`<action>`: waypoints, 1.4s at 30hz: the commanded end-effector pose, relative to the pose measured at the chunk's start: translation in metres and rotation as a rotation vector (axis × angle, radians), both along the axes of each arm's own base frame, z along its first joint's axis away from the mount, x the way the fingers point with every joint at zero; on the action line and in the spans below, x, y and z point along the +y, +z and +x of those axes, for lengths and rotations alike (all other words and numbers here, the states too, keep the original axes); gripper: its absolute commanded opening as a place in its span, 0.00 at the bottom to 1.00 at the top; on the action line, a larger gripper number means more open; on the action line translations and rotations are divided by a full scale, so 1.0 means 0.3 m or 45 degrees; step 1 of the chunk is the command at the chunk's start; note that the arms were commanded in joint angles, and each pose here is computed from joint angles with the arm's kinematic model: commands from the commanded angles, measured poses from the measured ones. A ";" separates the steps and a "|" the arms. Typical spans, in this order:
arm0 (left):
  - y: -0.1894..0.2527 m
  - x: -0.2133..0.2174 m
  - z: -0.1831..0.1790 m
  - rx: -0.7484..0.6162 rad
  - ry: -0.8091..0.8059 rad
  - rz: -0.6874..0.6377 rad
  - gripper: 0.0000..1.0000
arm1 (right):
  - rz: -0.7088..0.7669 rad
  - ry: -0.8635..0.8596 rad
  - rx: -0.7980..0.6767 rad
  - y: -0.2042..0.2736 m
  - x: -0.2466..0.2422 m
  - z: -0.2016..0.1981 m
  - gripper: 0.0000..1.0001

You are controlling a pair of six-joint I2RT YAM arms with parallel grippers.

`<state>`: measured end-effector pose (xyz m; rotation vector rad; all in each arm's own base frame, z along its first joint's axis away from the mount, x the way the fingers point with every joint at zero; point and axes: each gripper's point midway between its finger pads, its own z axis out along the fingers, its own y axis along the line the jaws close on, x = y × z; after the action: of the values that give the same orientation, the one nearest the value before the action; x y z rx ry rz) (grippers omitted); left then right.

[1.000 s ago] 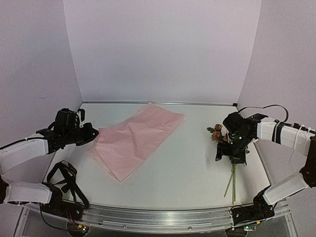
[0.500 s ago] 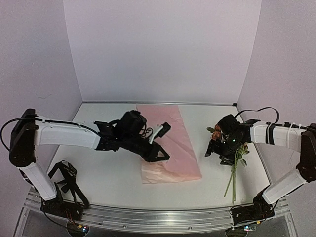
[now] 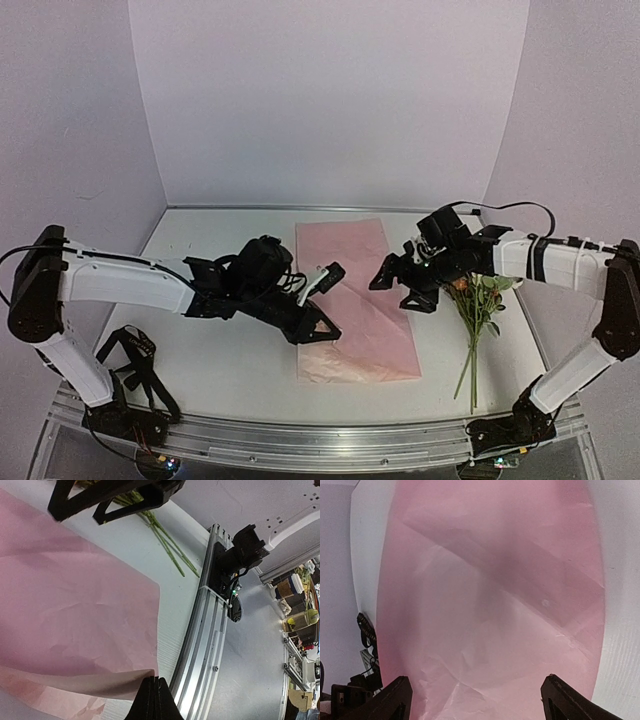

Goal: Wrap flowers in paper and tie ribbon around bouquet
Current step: Pass from the left arm to the right

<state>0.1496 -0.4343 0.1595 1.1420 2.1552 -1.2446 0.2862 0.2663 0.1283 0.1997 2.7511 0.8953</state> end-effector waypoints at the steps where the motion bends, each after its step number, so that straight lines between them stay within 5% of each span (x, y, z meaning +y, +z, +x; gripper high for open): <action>1: 0.159 0.019 -0.015 -0.086 -0.004 -0.159 0.00 | 0.121 0.103 -0.056 0.111 0.149 0.037 0.91; 13: 0.194 0.107 -0.079 -0.092 -0.051 -0.151 0.00 | 0.309 0.298 0.026 0.187 0.503 -0.013 0.89; 23: 0.204 0.131 -0.092 -0.109 -0.057 -0.153 0.00 | 0.258 0.462 0.035 0.183 0.567 -0.103 0.82; 34: 0.201 0.141 -0.092 -0.113 -0.048 -0.147 0.00 | 0.108 0.575 0.035 0.131 0.530 -0.178 0.50; 42: 0.198 0.154 -0.079 -0.101 0.012 -0.147 0.03 | 0.088 0.578 0.016 0.135 0.519 -0.184 0.03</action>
<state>0.1237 -0.3927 0.2051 1.1605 2.0381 -1.2831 0.2266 0.4195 0.1562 -0.3985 2.8734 1.1105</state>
